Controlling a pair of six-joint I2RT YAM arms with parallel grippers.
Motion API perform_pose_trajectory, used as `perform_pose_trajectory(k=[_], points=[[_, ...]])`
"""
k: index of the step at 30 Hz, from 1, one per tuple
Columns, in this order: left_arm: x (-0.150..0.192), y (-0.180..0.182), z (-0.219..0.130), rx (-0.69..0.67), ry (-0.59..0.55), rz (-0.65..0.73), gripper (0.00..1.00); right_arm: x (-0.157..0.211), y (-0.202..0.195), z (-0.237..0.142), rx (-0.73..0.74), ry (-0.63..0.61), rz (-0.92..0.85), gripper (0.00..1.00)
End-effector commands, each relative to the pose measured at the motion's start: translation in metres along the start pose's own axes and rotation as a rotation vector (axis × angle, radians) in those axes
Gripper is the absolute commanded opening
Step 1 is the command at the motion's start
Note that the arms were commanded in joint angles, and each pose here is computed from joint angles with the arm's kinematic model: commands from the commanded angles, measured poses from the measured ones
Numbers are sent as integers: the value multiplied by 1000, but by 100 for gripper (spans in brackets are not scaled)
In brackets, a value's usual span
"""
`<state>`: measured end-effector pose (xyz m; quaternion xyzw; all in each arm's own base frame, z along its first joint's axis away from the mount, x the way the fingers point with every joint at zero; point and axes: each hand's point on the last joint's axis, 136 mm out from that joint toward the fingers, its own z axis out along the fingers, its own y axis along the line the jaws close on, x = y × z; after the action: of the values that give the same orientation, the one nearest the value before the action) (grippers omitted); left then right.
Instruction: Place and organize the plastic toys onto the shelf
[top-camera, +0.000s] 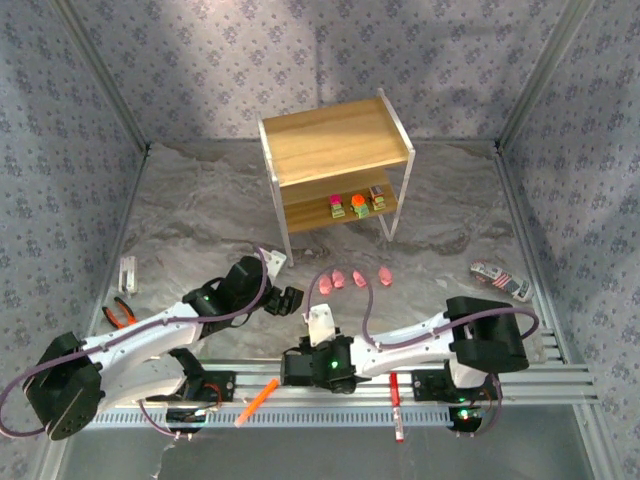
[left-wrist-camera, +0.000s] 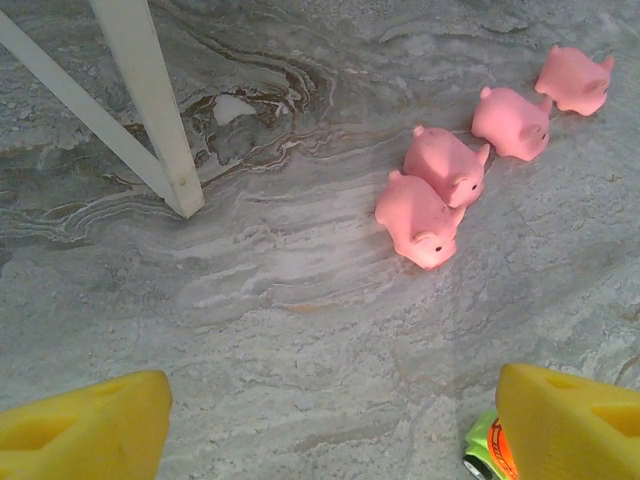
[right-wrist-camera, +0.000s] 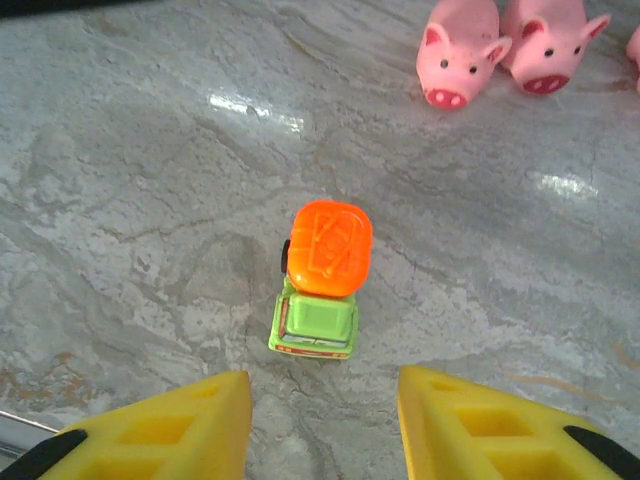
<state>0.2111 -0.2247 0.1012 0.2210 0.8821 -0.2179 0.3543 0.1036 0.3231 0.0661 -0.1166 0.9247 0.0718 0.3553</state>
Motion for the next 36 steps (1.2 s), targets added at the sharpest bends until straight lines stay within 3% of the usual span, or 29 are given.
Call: perform_pose_trajectory(k=[1, 36], points=[[3, 1, -1, 6, 3, -20, 84, -5, -1, 0, 20, -31, 76, 44], [4, -7, 3, 51, 13, -26, 84, 9, 4, 42, 40, 61, 126, 41]])
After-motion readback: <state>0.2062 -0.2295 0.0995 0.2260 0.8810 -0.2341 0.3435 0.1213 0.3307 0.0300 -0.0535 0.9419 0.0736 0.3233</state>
